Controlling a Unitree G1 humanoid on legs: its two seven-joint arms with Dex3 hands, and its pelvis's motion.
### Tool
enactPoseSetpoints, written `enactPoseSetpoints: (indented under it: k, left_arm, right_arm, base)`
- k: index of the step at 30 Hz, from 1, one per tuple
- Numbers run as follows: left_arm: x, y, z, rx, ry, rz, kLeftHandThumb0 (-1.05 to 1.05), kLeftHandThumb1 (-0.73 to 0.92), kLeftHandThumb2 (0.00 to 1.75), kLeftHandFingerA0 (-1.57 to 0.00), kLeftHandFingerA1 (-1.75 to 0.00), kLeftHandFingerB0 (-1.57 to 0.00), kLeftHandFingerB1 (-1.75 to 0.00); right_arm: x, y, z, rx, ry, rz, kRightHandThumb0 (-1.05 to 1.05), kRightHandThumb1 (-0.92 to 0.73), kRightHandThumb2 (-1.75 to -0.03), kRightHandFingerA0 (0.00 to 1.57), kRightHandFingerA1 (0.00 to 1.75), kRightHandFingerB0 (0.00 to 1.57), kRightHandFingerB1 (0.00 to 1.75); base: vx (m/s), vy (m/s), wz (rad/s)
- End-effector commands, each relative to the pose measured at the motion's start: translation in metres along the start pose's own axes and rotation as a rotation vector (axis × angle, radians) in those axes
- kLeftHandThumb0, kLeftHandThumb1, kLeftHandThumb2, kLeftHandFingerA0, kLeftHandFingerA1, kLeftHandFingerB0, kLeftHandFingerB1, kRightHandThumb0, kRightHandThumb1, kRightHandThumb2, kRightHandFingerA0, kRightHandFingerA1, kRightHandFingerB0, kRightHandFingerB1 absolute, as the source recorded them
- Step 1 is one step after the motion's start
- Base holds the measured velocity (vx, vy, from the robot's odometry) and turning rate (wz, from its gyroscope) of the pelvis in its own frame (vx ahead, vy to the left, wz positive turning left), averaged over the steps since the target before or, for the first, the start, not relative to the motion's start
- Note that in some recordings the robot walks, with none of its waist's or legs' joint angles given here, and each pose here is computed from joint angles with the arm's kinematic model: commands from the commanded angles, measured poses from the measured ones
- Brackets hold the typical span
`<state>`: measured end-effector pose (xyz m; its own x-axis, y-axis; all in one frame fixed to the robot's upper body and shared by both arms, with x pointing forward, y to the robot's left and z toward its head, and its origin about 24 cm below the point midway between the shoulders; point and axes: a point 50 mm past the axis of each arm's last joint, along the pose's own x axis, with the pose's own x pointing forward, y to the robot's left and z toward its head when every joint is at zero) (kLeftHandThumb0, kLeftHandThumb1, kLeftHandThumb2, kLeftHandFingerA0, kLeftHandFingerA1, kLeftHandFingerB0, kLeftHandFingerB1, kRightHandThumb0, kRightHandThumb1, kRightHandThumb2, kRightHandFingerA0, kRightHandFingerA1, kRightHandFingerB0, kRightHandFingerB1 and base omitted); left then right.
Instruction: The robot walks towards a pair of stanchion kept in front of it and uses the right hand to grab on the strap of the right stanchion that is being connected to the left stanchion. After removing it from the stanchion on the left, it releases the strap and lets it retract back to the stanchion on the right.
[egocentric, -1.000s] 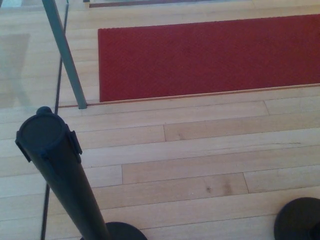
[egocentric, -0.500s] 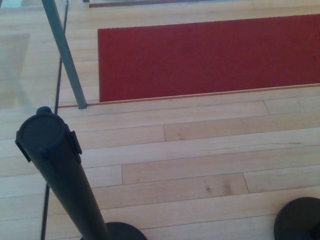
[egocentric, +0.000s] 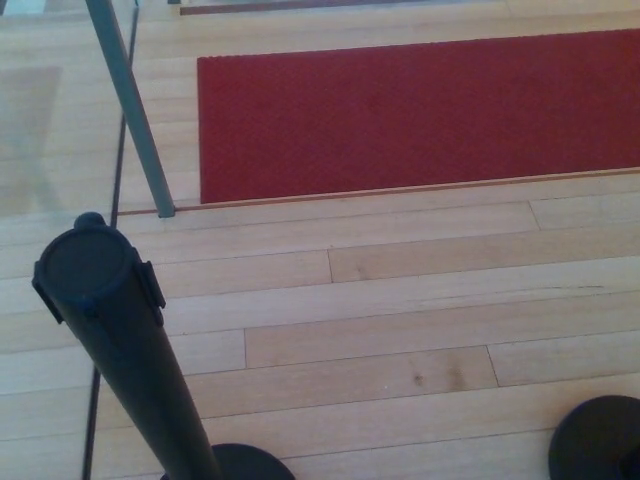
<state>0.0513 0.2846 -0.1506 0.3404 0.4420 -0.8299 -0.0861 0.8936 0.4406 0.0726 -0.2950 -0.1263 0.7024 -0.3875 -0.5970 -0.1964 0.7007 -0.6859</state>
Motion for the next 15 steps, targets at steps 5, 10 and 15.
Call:
enactPoseSetpoints:
  k: [5, 10, 15]
  left_arm:
    - [0.0011, 0.0082, 0.0053, -0.116, -0.031, 0.054, -0.12, 0.67, 0.67, -1.05, -1.08, -0.91, -0.80]
    - [0.0003, 0.0077, 0.0013, -0.118, -0.017, 0.052, -0.12, 0.68, 0.63, -1.05, -1.07, -0.93, -0.80]
    - [-0.0010, 0.0077, -0.0002, -0.112, -0.037, 0.057, -0.19, 0.70, 0.60, -1.02, -1.01, -0.87, -0.76]
  right_arm:
    - [-0.0041, -0.0176, -0.0028, 0.044, -0.035, -0.176, -0.19, -0.66, -0.61, 0.93, 0.57, 0.55, 0.40]
    - [-0.0073, -0.0159, -0.0064, 0.051, -0.024, -0.166, -0.17, -0.68, -0.62, 0.93, 0.59, 0.56, 0.40]
    - [-0.0096, -0.0150, -0.0095, 0.036, -0.016, -0.173, -0.17, -0.68, -0.62, 0.92, 0.56, 0.55, 0.40]
  base:
    - [0.00, 0.000, 0.00]
    - [0.00, 0.000, 0.00]
    - [0.00, 0.000, 0.00]
